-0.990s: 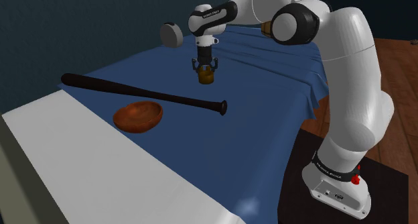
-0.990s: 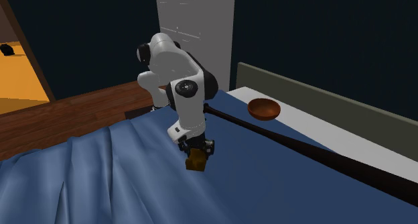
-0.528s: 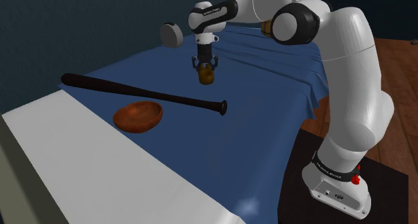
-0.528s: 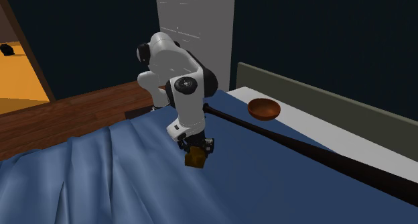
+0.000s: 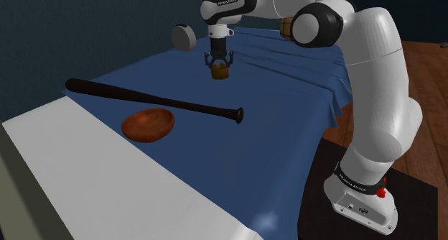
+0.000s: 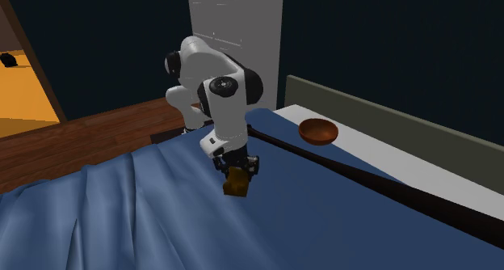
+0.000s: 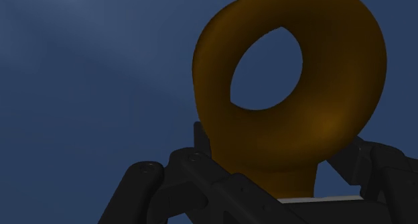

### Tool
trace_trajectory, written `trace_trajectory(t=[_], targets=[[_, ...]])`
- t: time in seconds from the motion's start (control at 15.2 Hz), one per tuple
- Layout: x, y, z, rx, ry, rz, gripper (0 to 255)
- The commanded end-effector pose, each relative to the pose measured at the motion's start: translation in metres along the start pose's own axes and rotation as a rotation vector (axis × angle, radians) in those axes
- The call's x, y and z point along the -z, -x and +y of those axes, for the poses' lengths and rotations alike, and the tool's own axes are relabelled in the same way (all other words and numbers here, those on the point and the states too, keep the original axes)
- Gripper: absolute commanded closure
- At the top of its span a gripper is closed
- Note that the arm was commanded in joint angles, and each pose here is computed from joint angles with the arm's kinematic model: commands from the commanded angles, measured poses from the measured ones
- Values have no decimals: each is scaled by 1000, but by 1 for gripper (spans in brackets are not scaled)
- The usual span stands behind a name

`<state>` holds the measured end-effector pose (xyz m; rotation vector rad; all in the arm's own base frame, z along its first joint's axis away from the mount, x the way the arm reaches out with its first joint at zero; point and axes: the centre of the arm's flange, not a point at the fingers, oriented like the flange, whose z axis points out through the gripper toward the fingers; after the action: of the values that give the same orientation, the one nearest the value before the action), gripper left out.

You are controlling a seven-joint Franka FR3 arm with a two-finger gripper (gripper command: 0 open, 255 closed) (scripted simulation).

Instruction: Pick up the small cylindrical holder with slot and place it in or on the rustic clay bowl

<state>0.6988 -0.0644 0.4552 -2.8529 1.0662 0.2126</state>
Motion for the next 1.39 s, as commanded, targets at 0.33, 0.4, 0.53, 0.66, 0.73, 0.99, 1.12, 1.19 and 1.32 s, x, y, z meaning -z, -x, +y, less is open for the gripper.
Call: trace_trajectory(t=[0.33, 0.4, 0.53, 0.66, 0.73, 0.99, 1.12, 1.19, 1.32], targets=[[37, 6, 0, 0, 0, 0, 255], [42, 7, -1, 0, 0, 0, 255], [53, 9, -1, 0, 0, 0, 255], [63, 11, -1, 0, 0, 0, 255], [68, 12, -2, 0, 0, 0, 255], [89, 15, -2, 0, 0, 0, 255], [96, 16, -3, 0, 0, 0, 255], [94, 26, -11, 0, 0, 0, 255], [90, 47, -27, 0, 0, 0, 255]])
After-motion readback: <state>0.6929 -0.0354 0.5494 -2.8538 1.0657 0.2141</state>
